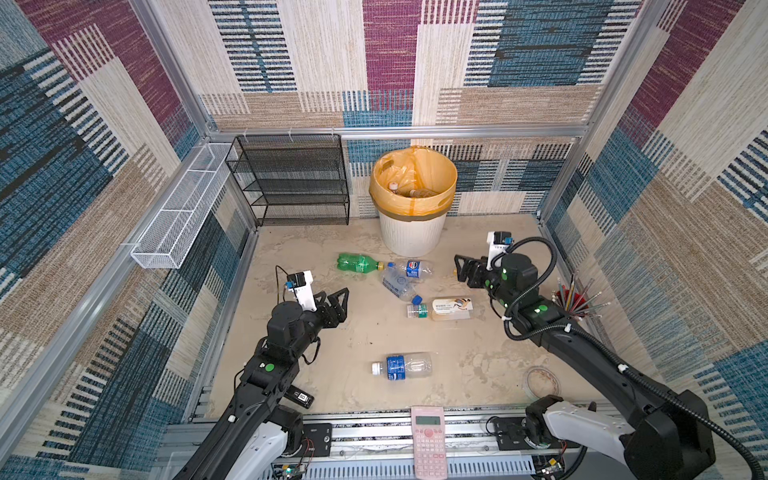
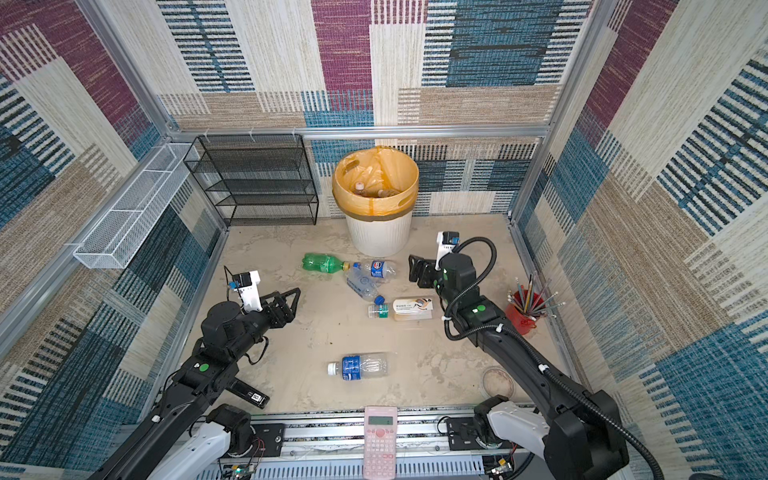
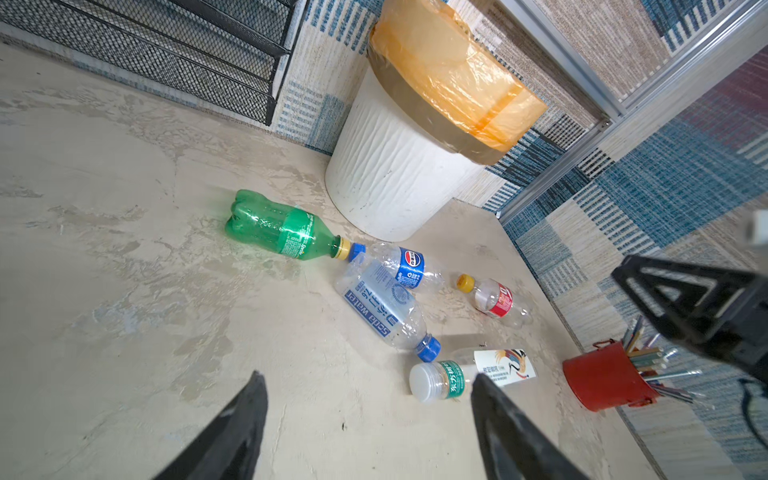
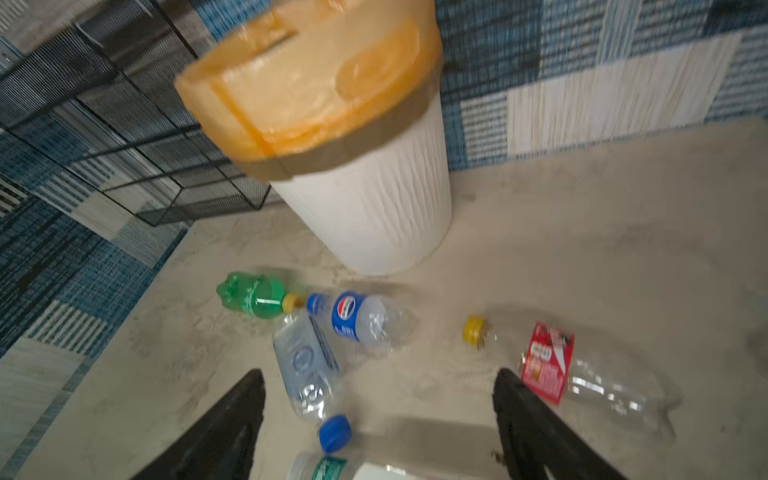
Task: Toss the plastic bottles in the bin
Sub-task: 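Open the right gripper over the bin and lower it back toward the bottles, then reach the left gripper to the blue-label clear bottle nearest the robot and close it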
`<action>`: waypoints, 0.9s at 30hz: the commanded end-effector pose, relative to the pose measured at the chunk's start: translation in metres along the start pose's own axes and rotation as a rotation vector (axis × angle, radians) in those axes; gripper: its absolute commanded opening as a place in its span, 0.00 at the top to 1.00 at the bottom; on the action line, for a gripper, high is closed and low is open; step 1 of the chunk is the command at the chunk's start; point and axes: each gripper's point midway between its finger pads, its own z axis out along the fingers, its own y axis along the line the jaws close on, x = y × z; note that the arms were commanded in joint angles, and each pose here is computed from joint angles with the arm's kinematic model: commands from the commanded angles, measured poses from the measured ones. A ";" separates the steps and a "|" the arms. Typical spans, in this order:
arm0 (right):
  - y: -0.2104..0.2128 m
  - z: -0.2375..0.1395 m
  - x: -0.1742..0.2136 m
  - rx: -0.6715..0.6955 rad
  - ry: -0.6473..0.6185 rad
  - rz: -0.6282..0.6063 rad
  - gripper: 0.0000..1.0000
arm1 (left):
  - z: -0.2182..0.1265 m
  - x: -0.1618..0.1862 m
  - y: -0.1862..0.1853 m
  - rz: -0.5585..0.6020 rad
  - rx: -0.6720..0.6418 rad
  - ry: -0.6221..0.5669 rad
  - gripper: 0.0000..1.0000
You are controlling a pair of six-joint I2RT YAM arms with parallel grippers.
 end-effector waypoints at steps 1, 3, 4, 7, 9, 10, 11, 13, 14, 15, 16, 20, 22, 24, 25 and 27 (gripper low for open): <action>-0.003 -0.008 0.048 -0.053 0.112 0.158 0.16 | 0.002 0.011 -0.009 0.028 0.052 0.072 0.23; -0.011 -0.014 0.075 -0.056 0.161 0.197 0.17 | 0.003 0.015 -0.015 0.055 0.076 0.117 0.25; -0.014 -0.016 0.086 -0.058 0.179 0.210 0.17 | 0.004 0.017 -0.018 0.066 0.087 0.139 0.26; -0.021 -0.024 0.109 -0.063 0.215 0.242 0.18 | 0.007 0.023 -0.032 0.119 0.156 0.214 0.30; -0.024 -0.029 0.118 -0.062 0.224 0.254 0.18 | 0.008 0.027 -0.042 0.165 0.196 0.271 0.34; -0.026 -0.030 0.121 -0.061 0.227 0.256 0.18 | 0.009 0.030 -0.045 0.193 0.199 0.301 0.35; -0.028 -0.031 0.125 -0.058 0.230 0.261 0.19 | 0.010 0.033 -0.045 0.228 0.188 0.341 0.35; -0.030 -0.033 0.130 -0.057 0.237 0.269 0.19 | 0.012 0.044 -0.047 0.322 0.161 0.439 0.34; -0.031 -0.034 0.133 -0.054 0.241 0.273 0.19 | 0.012 0.050 -0.049 0.366 0.152 0.491 0.33; -0.033 -0.034 0.136 -0.051 0.244 0.277 0.19 | 0.012 0.057 -0.051 0.416 0.151 0.544 0.32; -0.034 -0.035 0.138 -0.048 0.246 0.283 0.19 | 0.012 0.062 -0.054 0.461 0.153 0.587 0.30; -0.038 -0.038 0.141 -0.043 0.223 0.289 0.19 | 0.007 0.080 -0.065 0.618 0.194 0.710 0.27; -0.041 -0.039 0.141 -0.033 0.212 0.285 0.19 | 0.004 0.086 -0.066 0.688 0.208 0.755 0.25; -0.044 -0.040 0.142 -0.023 0.203 0.274 0.19 | 0.001 0.092 -0.067 0.746 0.221 0.792 0.24; -0.046 -0.041 0.142 -0.020 0.199 0.272 0.19 | -0.002 0.096 -0.068 0.776 0.237 0.814 0.23; -0.049 -0.042 0.144 -0.010 0.194 0.264 0.19 | -0.006 0.104 -0.070 0.836 0.256 0.857 0.21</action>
